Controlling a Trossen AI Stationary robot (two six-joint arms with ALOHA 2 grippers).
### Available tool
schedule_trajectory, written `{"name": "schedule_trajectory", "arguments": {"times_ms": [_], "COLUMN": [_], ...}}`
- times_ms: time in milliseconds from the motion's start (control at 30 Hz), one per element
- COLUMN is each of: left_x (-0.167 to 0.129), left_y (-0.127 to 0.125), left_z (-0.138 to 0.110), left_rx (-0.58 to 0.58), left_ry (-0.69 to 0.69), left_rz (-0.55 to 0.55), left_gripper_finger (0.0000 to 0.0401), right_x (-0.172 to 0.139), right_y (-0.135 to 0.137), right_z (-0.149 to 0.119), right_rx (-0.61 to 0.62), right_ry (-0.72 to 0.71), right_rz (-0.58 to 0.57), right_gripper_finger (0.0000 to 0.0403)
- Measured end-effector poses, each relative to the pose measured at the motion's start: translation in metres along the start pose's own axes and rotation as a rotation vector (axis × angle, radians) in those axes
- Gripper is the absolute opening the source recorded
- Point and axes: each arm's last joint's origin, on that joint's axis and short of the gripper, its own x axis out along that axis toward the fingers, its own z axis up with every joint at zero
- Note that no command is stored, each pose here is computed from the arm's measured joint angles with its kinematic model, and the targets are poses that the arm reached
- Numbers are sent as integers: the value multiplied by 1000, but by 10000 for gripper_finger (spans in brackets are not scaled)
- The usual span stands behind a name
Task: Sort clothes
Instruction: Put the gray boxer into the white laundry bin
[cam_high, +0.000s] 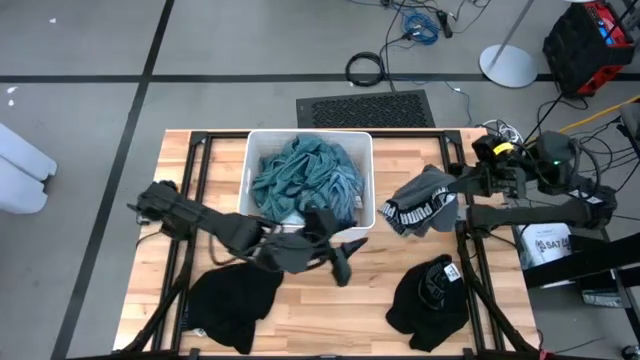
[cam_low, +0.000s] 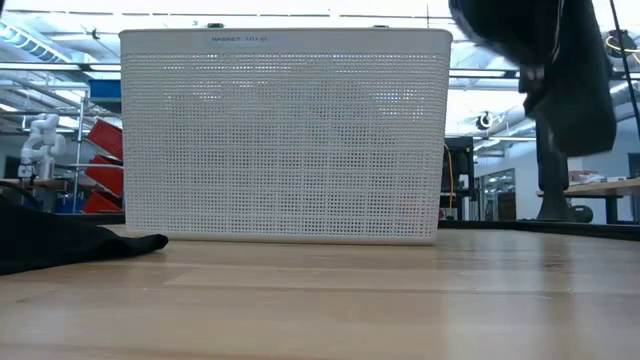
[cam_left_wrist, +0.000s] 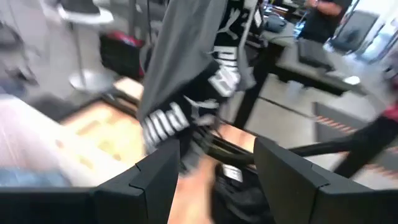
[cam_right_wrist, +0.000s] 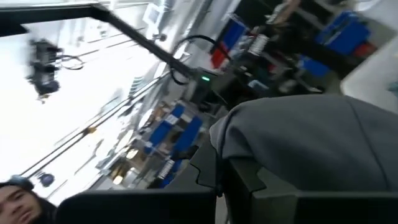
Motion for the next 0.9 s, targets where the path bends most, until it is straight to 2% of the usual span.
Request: {"name": "schedule_trajectory", "arguments": {"times_ms": [133, 233, 300, 433, 567, 633, 733, 900], "left_x": [24, 35, 40, 49, 60, 65, 67, 67], "left_y": [-3, -1, 4, 17, 28, 31, 30, 30], "left_z": [-12, -16, -14, -6, 0, 0, -3, -5], "left_rx": [192, 166, 52, -264, -638, -756, -846, -859], "left_ry": [-41, -46, -52, -53, 63, 143, 243, 316], "left_rz": [35, 48, 61, 43, -111, -173, -234, -275], "left_gripper_finger": [215, 215, 215, 215, 215, 215, 215, 215], "right_x": [12, 18, 19, 20, 20, 21, 21, 20], "right_y": [4, 6, 6, 8, 9, 9, 10, 10], "right_z": [6, 7, 5, 2, -1, -2, -3, -4], "right_rx": [-23, -26, -11, -6, -31, -42, -52, -53], "right_ry": [26, 68, 93, 151, 186, 200, 210, 251], "right_rz": [100, 153, 163, 192, 218, 225, 233, 251], "right_gripper_finger": [0, 0, 0, 0, 0, 0, 0, 0]}}
